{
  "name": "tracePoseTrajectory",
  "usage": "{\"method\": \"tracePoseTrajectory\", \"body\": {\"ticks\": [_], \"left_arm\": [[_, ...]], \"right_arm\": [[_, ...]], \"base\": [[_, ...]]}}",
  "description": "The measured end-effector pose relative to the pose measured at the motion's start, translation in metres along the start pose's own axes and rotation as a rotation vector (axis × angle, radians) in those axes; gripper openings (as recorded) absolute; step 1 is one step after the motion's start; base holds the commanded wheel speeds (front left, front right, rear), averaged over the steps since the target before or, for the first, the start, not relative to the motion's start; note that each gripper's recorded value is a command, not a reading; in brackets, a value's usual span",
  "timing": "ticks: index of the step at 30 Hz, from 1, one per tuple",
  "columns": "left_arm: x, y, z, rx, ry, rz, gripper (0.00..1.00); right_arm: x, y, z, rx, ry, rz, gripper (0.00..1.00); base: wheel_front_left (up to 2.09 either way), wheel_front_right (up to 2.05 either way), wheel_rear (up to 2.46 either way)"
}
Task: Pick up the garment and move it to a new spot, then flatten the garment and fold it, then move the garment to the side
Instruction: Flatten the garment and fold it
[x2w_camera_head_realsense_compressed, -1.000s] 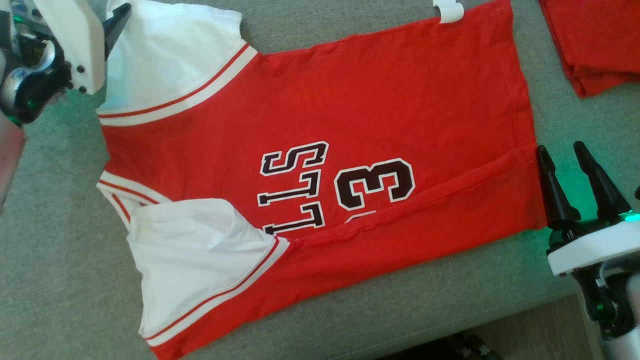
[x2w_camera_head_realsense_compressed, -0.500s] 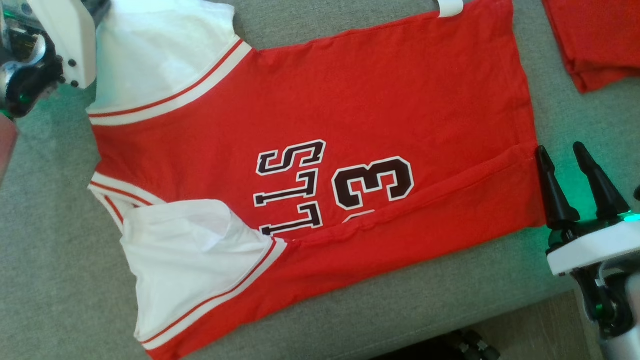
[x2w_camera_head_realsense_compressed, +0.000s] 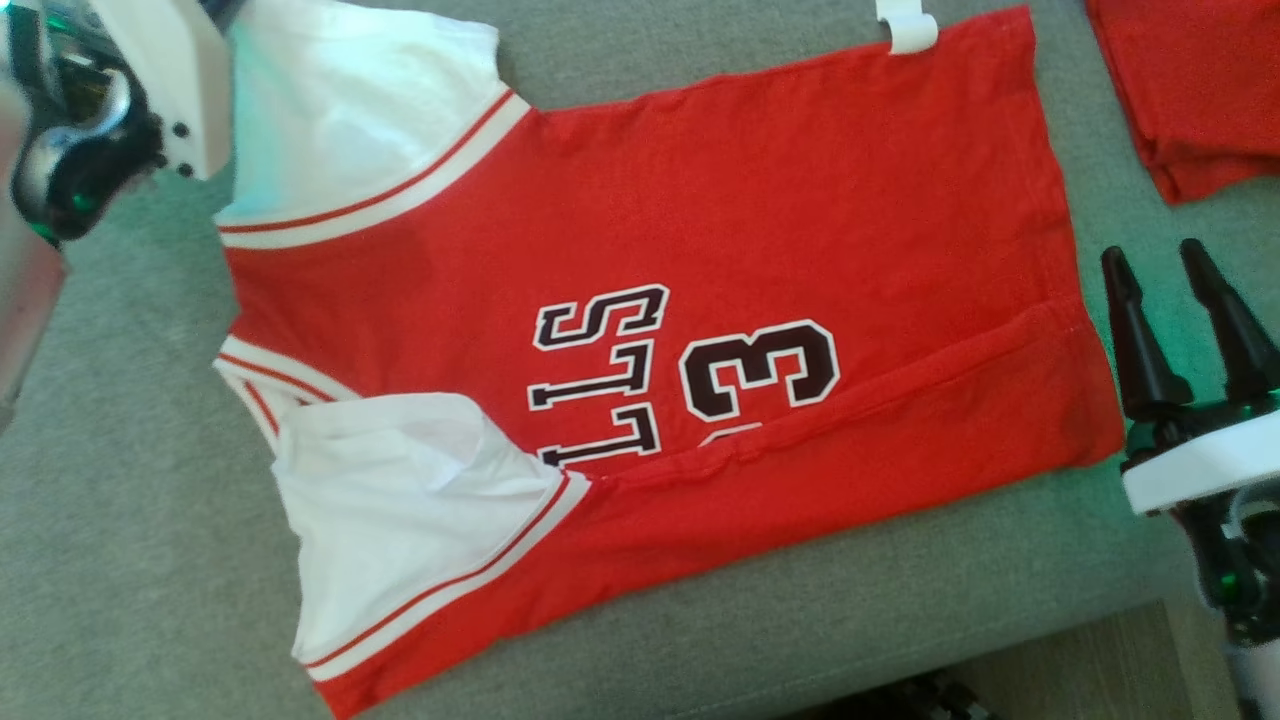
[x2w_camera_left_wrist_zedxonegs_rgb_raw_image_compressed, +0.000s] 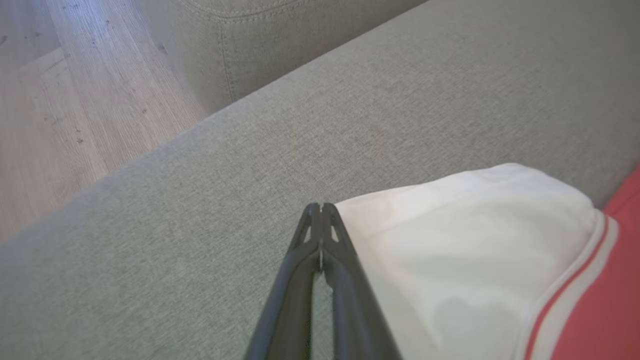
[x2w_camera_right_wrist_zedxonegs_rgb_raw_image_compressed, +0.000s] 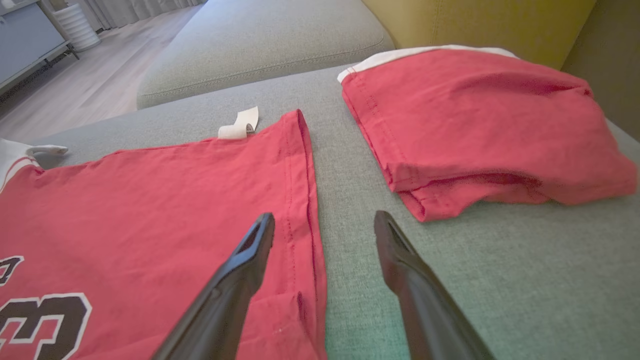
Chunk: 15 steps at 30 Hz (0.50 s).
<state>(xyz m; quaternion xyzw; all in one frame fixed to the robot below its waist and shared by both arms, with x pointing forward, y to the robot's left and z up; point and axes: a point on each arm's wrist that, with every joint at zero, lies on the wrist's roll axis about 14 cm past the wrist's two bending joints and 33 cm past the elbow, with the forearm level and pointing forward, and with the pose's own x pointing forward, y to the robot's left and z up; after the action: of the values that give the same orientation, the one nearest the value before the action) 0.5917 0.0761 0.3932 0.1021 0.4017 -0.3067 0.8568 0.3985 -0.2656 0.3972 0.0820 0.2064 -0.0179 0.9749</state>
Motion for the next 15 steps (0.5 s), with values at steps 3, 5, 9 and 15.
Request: {"method": "tracePoseTrajectory", "body": {"ticks": [3,5,9,15], "left_arm": [[-0.011,-0.006,0.010,0.019,-0.044,-0.007,0.00],[-0.019,-0.010,0.016,0.034,-0.071,-0.015,0.00],[-0.033,-0.023,0.022,0.065,-0.100,-0.041,0.00],[-0.045,-0.034,0.021,0.108,-0.111,-0.063,0.00]], "right_arm": [[0.001,0.002,0.007,-0.015,-0.006,0.015,1.00],[0.002,0.004,0.012,-0.023,-0.011,0.026,1.00],[0.014,0.015,0.024,-0.028,-0.017,0.060,1.00],[0.056,0.033,0.039,-0.049,0.041,0.113,1.00]], "base": [[0.00,0.00,0.00],[0.00,0.00,0.00],[0.00,0.00,0.00],[0.00,0.00,0.00]]}}
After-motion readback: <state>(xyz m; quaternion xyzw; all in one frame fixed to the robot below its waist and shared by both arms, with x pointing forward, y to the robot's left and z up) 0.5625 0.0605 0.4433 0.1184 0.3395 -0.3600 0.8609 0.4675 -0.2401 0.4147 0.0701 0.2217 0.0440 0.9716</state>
